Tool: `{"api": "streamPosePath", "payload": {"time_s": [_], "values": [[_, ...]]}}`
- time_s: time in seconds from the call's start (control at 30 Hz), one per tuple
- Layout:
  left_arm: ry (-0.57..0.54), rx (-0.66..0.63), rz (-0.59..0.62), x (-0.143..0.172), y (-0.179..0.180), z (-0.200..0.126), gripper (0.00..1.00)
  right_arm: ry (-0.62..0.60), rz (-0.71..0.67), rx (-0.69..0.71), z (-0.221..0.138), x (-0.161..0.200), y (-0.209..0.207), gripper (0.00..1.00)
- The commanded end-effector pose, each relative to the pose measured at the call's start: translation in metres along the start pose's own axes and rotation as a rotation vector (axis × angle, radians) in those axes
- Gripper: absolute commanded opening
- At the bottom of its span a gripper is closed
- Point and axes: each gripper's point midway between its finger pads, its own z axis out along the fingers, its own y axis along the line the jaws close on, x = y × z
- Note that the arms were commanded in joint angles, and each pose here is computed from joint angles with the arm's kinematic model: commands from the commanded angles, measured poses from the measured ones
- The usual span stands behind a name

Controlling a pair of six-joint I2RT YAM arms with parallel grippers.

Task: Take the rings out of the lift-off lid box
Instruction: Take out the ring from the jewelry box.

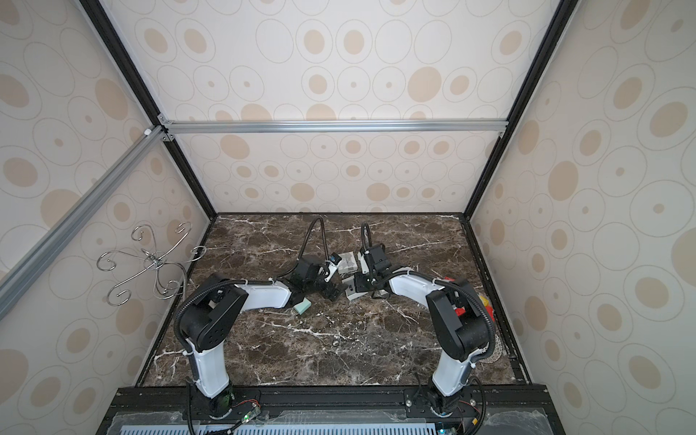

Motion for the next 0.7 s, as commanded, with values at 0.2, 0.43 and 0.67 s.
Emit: {"api": "streamPosePath", "payload": {"time_s": [0.2, 0.43, 0.67], "values": [[0.008, -0.002, 0.035, -0.0058, -0.0002, 0.0050, 0.98, -0.067, 0.073, -0.099, -0.0120, -0.0118, 0.0039, 0.00], [0.009, -0.003, 0.040, -0.0055, 0.0000, 0.0049, 0.98, -0.075, 0.123, -0.148, -0.0108, -0.0108, 0.0016, 0.00], [0.013, -0.003, 0.040, -0.0035, -0.0007, 0.0050, 0.98, -0.087, 0.164, -0.192, -0.0113, -0.0121, 0.0003, 0.00]]}}
